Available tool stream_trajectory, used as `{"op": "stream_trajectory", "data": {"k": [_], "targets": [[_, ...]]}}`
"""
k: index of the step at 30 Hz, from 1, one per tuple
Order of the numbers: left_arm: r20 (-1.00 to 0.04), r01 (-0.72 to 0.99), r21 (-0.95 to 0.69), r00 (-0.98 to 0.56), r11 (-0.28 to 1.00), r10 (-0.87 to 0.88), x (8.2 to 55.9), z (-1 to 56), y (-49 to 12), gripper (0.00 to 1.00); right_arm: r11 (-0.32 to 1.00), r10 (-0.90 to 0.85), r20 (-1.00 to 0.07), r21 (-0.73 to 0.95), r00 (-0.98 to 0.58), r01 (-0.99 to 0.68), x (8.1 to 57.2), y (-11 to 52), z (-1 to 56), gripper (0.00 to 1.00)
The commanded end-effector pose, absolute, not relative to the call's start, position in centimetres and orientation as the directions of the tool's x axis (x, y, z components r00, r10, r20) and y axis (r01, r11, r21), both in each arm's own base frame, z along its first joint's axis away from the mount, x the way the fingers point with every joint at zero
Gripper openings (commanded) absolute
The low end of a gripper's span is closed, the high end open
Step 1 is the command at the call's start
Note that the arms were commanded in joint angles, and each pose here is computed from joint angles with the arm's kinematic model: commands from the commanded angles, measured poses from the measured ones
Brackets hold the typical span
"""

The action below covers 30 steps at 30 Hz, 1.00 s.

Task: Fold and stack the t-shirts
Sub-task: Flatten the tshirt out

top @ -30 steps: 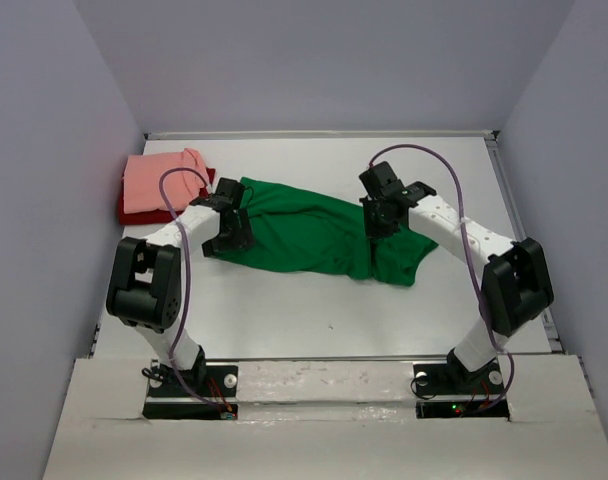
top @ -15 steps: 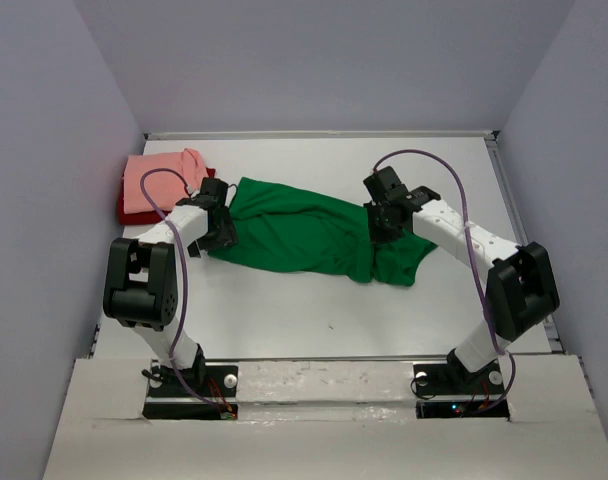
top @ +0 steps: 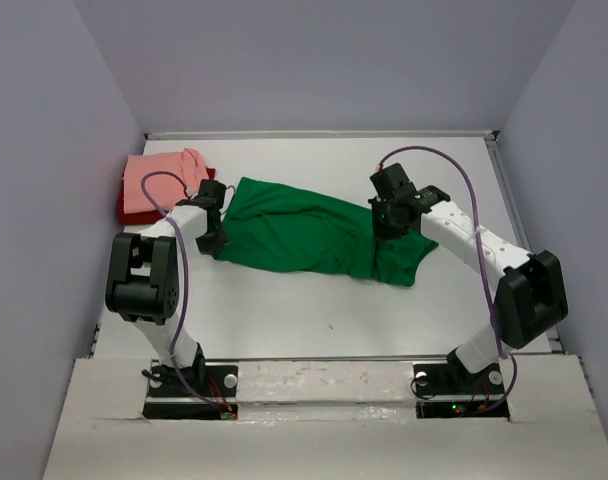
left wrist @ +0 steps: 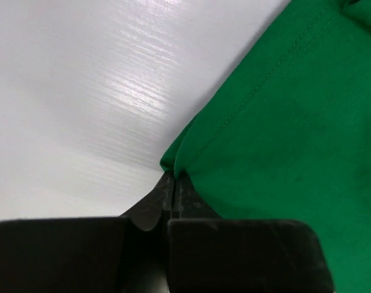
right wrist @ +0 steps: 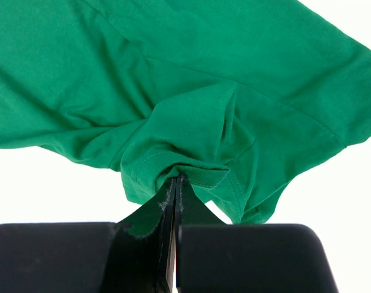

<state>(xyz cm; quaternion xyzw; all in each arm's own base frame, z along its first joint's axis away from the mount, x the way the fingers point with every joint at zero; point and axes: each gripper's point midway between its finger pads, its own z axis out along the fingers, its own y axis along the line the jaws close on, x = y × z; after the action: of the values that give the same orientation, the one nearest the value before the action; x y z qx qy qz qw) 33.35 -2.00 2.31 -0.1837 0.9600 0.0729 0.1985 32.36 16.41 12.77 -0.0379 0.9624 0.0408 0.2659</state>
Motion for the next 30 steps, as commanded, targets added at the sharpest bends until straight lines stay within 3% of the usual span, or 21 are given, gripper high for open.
{"op": "stream_trajectory", "data": {"k": [1,7,8,13,18,23,30], "targets": [[-0.436,-0.382,0.043,-0.839,0.923,-0.327,34.2,3.3,-2.1,0.0,0.994,-0.031,-0.546,0.068,-0.837,-0.081,32.3,16.0,14.2,0.0],[-0.522,-0.385,-0.004,-0.786,0.923,-0.33,34.9,8.1,-2.2,0.0,0.998,0.015,-0.577,-0.042,-0.817,0.048,32.4,13.0,15.4,0.0],[-0.57,-0.376,-0.032,-0.754,0.926,-0.326,35.3,11.0,-2.5,0.0,0.995,0.012,-0.562,-0.078,-0.827,0.068,31.9,12.2,15.4,0.0],[-0.772,-0.325,-0.136,-0.558,0.936,-0.306,35.8,24.8,-3.7,0.0,0.977,0.059,-0.709,-0.102,-0.702,0.185,33.2,9.5,23.7,0.0],[-0.883,-0.262,-0.249,-0.334,0.932,-0.329,33.2,37.6,-4.3,0.0,0.979,0.055,-0.812,-0.07,-0.581,0.19,32.1,7.8,32.8,0.0],[-0.916,-0.163,-0.339,-0.169,0.927,-0.364,27.9,45.1,-4.8,0.0,0.98,0.095,-0.891,0.006,-0.443,0.2,28.4,5.3,40.5,0.0],[-0.912,-0.052,-0.399,-0.085,0.915,-0.402,22.3,48.5,-3.7,0.0,0.959,0.191,-0.942,0.119,-0.276,0.257,21.2,0.4,46.7,0.0]]}}
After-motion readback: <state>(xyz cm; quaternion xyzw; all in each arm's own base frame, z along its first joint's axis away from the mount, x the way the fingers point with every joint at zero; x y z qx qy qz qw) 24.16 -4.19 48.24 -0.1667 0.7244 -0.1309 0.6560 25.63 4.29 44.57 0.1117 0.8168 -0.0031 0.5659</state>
